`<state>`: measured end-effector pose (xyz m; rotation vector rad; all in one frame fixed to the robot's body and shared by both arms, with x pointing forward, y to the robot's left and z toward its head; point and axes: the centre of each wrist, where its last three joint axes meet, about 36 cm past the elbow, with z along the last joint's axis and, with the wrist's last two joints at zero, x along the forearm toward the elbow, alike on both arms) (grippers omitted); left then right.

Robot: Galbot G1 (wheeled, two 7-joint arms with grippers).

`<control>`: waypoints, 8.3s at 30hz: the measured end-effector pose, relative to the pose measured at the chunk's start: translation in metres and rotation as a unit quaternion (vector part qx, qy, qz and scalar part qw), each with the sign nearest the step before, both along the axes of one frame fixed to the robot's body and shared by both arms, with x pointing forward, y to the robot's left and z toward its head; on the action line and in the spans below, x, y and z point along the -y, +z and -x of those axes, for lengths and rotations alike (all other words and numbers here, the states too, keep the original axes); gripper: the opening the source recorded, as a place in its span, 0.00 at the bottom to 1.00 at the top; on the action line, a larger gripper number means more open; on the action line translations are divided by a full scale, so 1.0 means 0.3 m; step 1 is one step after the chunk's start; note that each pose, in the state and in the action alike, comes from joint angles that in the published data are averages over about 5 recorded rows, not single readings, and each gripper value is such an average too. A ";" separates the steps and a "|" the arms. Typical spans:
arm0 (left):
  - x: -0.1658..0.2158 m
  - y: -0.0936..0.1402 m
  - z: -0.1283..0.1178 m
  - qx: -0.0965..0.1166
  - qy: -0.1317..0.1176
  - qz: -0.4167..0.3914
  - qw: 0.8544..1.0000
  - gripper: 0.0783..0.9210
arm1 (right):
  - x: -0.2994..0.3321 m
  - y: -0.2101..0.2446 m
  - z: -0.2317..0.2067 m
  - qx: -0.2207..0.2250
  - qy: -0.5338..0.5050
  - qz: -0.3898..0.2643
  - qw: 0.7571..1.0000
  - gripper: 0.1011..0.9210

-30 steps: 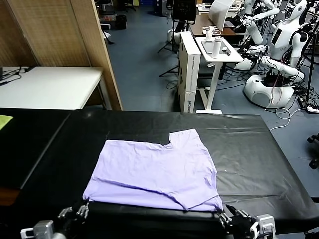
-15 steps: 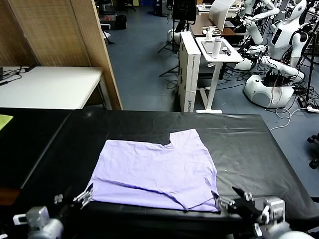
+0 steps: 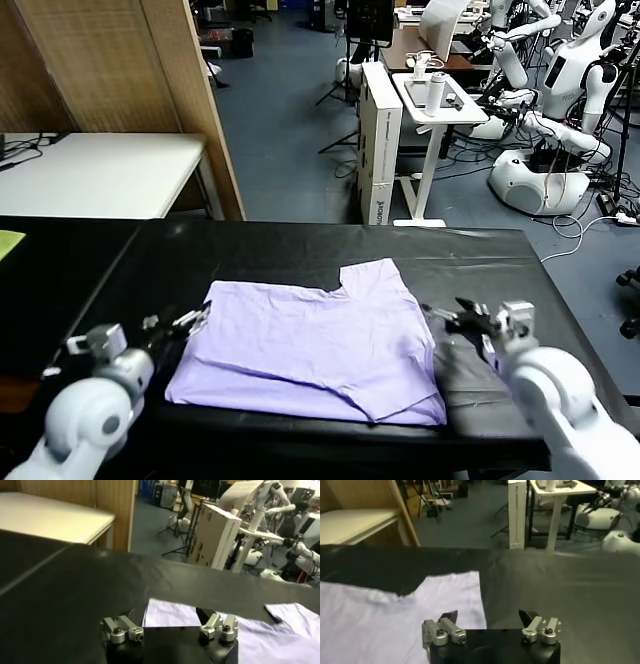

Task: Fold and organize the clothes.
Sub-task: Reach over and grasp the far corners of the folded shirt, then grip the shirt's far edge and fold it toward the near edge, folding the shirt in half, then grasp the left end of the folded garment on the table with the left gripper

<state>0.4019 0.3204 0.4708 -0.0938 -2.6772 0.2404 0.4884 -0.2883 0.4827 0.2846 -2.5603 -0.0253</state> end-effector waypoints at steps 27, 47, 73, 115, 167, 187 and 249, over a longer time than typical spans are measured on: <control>-0.039 -0.162 -0.316 -0.034 -0.004 -0.020 0.999 0.98 | -0.107 -0.119 -0.218 -0.030 0.012 -0.001 0.999 0.98; -0.039 -0.219 -0.320 -0.037 -0.012 -0.022 0.999 0.24 | -0.112 -0.150 -0.212 -0.036 0.013 -0.002 0.999 0.35; -0.047 -0.117 -0.210 0.014 -0.011 -0.007 1.000 0.12 | -0.032 -0.044 -0.042 0.060 0.023 -0.051 0.997 0.05; -0.014 -0.116 0.371 -0.024 0.006 0.002 1.000 0.12 | -0.001 -0.052 0.596 -0.054 0.043 -0.006 0.998 0.05; -0.025 -0.241 0.192 -0.021 0.030 0.018 0.999 0.24 | -0.037 -0.220 0.333 0.006 -0.031 -0.044 0.999 0.20; -0.045 -0.221 0.072 0.017 0.032 0.021 0.999 0.39 | -0.003 -0.198 0.338 0.092 -0.030 -0.106 0.990 0.73; -0.216 -0.144 0.144 -0.134 -0.072 0.152 0.977 0.80 | 0.152 -0.140 0.540 0.078 -0.033 -0.068 0.994 0.98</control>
